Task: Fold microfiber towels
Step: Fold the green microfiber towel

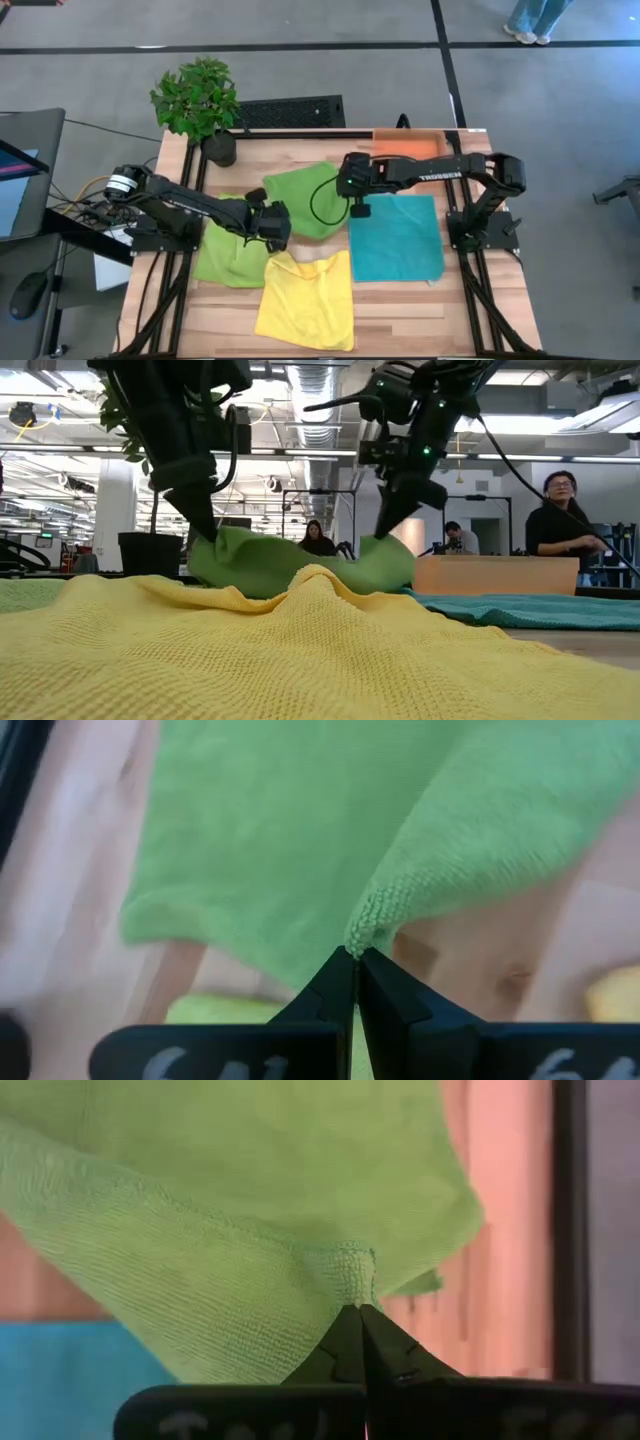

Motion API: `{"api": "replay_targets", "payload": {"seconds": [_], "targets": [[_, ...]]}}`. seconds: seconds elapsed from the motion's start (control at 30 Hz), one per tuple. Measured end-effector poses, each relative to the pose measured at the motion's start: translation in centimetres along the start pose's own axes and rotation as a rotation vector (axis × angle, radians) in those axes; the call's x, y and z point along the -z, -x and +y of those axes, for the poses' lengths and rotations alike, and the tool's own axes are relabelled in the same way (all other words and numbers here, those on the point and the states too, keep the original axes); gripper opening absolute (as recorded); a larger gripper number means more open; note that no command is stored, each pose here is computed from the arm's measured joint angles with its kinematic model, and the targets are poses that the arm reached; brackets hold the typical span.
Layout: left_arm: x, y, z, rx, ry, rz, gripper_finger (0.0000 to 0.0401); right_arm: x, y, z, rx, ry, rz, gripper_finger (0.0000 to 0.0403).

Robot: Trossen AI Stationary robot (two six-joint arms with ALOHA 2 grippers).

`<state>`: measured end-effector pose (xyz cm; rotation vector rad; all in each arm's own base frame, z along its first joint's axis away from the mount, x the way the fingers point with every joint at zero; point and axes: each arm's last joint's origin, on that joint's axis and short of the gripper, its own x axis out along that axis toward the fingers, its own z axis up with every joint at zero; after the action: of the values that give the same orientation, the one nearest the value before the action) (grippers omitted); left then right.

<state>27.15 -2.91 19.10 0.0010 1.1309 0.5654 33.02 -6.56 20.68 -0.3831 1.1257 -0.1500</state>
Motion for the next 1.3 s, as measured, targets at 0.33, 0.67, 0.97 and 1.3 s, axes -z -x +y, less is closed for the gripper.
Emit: {"api": "replay_targets", "payload": {"seconds": [0.33,0.67,0.97,1.3], "targets": [[-0.2,-1.1,2.6,-0.086,0.280,0.085,0.0000,0.1,-1.4,-2.6,0.082,-0.084,-0.058,0.0005],[-0.7,-2.1,4.6,-0.127,0.470,0.104,0.0000,0.3,-1.6,-4.4,0.136,-0.087,-0.101,0.0005],[-0.9,-2.3,4.4,-0.005,0.426,0.157,0.0000,0.6,-1.6,-4.6,0.135,-0.038,-0.080,0.0003],[-0.4,-1.2,1.8,0.181,0.307,0.194,0.0000,1.2,-1.3,-1.6,0.009,0.062,0.070,0.0003]]}}
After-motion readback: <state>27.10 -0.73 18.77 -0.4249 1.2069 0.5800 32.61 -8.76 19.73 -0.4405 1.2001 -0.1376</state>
